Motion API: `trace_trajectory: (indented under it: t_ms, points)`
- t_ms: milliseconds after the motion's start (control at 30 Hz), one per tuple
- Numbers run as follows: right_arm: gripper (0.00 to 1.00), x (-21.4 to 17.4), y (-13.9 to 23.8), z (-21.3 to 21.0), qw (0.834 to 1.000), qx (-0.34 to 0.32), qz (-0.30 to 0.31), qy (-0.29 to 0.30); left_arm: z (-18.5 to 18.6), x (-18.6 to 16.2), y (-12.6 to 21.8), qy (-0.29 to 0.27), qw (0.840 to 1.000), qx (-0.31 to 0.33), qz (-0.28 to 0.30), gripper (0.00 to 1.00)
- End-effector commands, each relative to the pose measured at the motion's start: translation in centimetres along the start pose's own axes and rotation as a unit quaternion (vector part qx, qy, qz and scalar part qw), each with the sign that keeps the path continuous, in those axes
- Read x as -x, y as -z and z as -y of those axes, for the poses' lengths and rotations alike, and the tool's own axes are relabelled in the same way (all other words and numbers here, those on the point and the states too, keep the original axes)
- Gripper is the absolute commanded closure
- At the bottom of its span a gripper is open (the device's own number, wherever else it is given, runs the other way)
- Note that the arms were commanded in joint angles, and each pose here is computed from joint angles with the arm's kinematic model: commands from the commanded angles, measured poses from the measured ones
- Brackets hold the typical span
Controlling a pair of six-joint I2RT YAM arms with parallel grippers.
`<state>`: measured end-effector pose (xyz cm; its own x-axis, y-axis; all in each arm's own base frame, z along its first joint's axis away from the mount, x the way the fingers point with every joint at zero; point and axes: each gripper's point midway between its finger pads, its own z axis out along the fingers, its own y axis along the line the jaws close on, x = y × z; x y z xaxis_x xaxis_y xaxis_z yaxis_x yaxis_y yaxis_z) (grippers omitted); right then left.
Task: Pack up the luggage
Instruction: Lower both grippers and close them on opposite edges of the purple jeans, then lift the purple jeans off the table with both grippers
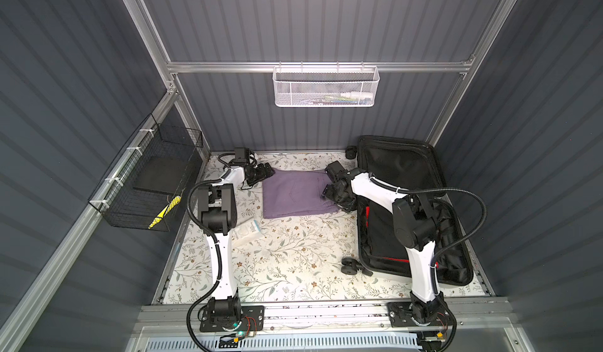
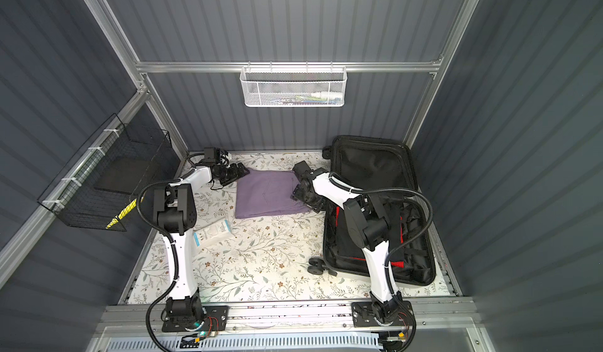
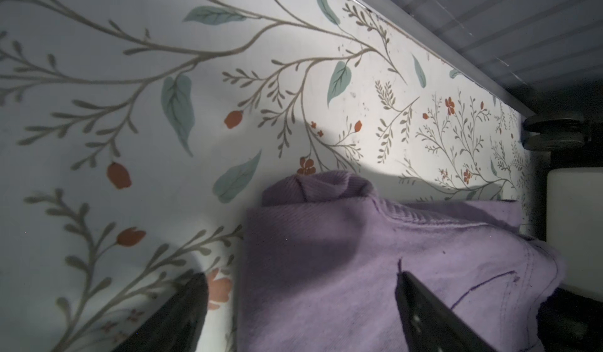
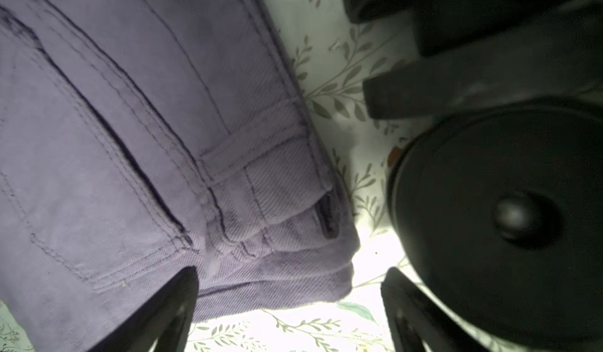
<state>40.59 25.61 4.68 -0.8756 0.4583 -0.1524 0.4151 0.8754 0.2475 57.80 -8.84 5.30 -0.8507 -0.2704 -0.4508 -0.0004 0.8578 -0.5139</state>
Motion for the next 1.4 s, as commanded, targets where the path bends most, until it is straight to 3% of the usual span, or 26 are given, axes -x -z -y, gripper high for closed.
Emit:
trace_trajectory:
  t_ms: [0, 200, 300, 400, 500, 600, 767, 1100, 1367]
  points:
    - [0.09, -0.6, -1.2, 0.6, 1.000, -0.019, -0.015, -0.006, -0.1, -1.3, -1.4, 0.003, 1.000, -0.003, -0.024, 0.08]
    - [0.13, -1.0, -2.4, -0.4, 0.999, -0.001, -0.032, -0.008, 0.1, -1.5, -1.9, 0.002, 1.000, -0.007, -0.025, 0.12]
    - [0.18, -1.2, -3.0, -0.7, 0.999, 0.005, -0.041, -0.009, 0.4, -1.6, -2.1, 0.000, 1.000, -0.011, -0.025, 0.16]
    - [0.30, -1.3, -3.2, -0.9, 0.999, 0.010, -0.043, -0.009, 0.5, -1.8, -2.3, 0.001, 1.000, -0.015, -0.025, 0.24]
    - [0.46, -1.4, -3.3, -1.0, 0.999, 0.016, -0.045, -0.007, 0.7, -1.9, -2.2, 0.005, 0.999, -0.024, -0.022, 0.40]
    - [0.71, -1.2, -3.0, -1.4, 0.999, 0.027, -0.042, -0.002, 1.4, -1.6, -2.0, 0.012, 0.999, -0.042, -0.015, 0.58]
    - [1.00, -0.8, -1.5, -2.9, 0.998, 0.057, -0.036, 0.018, 2.9, -0.4, -0.8, 0.019, 0.998, -0.063, 0.001, 0.98]
    - [1.00, 1.0, 5.7, -6.9, 0.988, 0.141, 0.003, 0.064, 7.1, 3.8, 6.4, 0.005, 0.994, -0.076, 0.081, 1.00]
    - [1.00, 1.4, 12.0, -8.3, 0.977, 0.190, 0.031, 0.089, 10.3, 4.9, 12.1, -0.004, 0.990, -0.091, 0.111, 1.00]
